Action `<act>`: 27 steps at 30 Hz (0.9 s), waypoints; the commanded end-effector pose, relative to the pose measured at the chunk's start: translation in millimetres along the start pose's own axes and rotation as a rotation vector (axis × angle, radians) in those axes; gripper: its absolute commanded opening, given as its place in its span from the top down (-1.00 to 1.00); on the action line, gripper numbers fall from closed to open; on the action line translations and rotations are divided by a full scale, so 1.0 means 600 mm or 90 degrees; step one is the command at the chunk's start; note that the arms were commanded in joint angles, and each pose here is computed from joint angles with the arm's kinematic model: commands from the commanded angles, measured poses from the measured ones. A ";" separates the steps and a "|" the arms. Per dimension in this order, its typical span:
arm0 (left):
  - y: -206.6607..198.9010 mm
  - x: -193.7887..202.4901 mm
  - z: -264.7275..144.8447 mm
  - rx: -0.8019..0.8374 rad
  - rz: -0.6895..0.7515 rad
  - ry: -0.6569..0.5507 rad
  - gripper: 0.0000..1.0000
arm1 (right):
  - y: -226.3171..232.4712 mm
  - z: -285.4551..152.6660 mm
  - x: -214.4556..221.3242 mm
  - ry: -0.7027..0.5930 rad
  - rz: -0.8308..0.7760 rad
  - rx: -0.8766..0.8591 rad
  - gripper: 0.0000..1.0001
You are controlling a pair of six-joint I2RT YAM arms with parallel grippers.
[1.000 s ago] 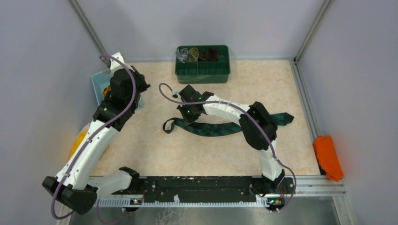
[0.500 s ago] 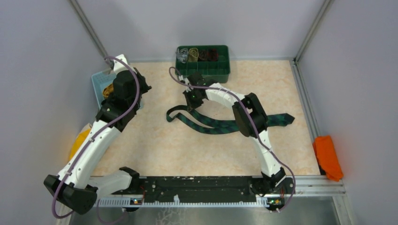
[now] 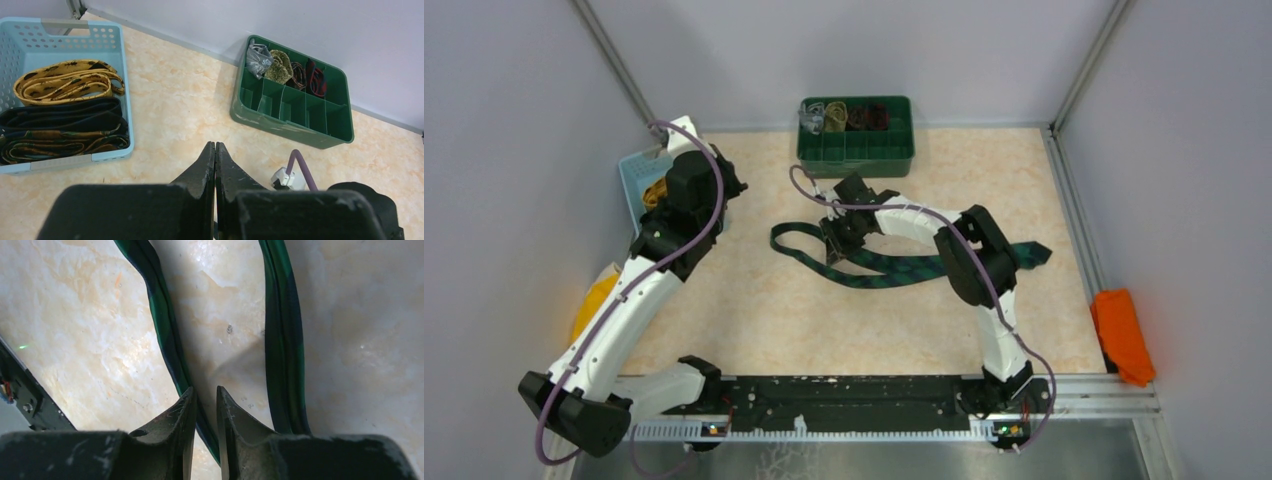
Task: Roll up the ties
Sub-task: Flatten out the tie at the center of the board.
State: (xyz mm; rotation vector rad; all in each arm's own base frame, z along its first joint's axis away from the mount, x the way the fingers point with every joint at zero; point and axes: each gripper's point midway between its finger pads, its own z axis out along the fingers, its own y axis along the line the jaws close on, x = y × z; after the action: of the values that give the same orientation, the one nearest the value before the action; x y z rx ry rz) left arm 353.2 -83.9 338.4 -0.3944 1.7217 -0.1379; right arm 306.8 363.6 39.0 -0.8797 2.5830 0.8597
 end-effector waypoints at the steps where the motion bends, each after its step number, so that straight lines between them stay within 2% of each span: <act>1: -0.005 -0.004 -0.002 0.014 0.004 -0.010 0.93 | 0.018 -0.048 -0.062 -0.116 -0.037 0.022 0.54; 6: -0.004 -0.006 -0.005 0.021 0.004 -0.019 0.93 | 0.039 -0.069 -0.057 -0.128 -0.075 0.027 0.47; 11: -0.003 -0.004 -0.005 0.023 0.005 -0.021 0.93 | 0.049 -0.057 -0.042 -0.113 -0.097 0.028 0.40; 24: 0.001 0.002 -0.002 0.016 0.011 -0.020 0.92 | 0.024 0.003 0.006 -0.042 -0.091 0.027 0.39; 27: 0.000 0.004 0.000 0.018 0.012 -0.018 0.92 | 0.018 0.011 0.011 -0.033 -0.091 0.031 0.47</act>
State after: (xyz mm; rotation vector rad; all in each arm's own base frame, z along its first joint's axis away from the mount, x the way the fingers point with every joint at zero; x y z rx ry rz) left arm 353.5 -84.5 332.4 -0.3673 1.7116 -0.1341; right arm 294.7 368.1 45.7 -0.9613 2.4602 0.7791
